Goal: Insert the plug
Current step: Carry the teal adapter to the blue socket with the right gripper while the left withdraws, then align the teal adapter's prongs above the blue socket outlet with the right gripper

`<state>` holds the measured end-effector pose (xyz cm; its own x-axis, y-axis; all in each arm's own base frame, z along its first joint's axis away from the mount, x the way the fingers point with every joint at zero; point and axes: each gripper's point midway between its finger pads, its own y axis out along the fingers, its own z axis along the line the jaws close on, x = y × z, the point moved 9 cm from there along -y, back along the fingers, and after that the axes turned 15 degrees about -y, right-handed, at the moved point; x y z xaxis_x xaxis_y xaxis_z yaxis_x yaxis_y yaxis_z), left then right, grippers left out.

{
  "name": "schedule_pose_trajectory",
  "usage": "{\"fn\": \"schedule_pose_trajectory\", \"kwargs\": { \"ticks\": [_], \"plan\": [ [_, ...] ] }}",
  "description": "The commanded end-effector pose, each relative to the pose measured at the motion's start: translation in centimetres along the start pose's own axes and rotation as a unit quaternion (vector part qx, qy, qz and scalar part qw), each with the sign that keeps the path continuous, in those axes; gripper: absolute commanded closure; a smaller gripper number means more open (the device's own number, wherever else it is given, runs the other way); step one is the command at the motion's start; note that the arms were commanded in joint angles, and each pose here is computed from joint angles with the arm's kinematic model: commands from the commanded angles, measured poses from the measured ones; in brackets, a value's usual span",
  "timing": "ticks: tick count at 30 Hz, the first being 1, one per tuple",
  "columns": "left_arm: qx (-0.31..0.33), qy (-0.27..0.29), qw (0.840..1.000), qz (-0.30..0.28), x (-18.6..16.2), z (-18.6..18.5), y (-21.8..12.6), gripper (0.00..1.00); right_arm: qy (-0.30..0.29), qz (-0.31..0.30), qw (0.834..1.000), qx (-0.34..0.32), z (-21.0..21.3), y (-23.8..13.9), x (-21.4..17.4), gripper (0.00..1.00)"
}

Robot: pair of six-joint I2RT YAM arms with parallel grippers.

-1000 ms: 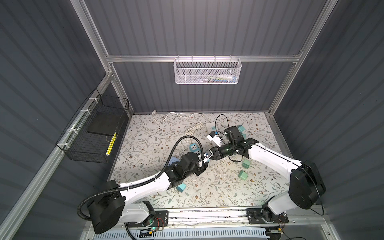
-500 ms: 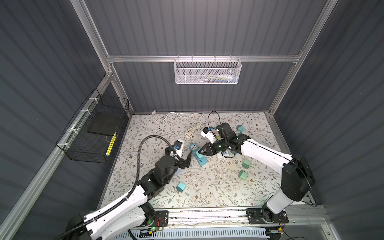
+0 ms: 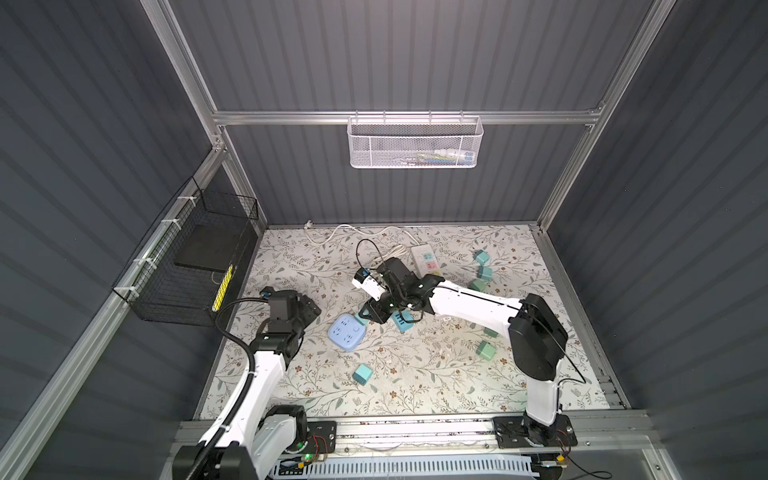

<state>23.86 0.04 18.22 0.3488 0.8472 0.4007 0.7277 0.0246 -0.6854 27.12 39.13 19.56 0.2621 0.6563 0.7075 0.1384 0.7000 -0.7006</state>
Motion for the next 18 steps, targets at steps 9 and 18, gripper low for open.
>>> {"fn": "schedule_pose_trajectory", "kwargs": {
  "ticks": [9, 18],
  "plan": [
    [0.028, -0.071, 0.994, 0.077, 0.2, 1.6, 1.5, 0.18, -0.074, 0.043, 0.995, -0.049, 0.4, 5.2, 2.3, 0.91],
    [0.045, -0.074, 0.994, 0.061, 1.0, 2.4, 1.2, 0.15, -0.076, 0.070, 0.994, -0.047, 0.8, 6.7, 1.9, 0.92]
  ]
}}
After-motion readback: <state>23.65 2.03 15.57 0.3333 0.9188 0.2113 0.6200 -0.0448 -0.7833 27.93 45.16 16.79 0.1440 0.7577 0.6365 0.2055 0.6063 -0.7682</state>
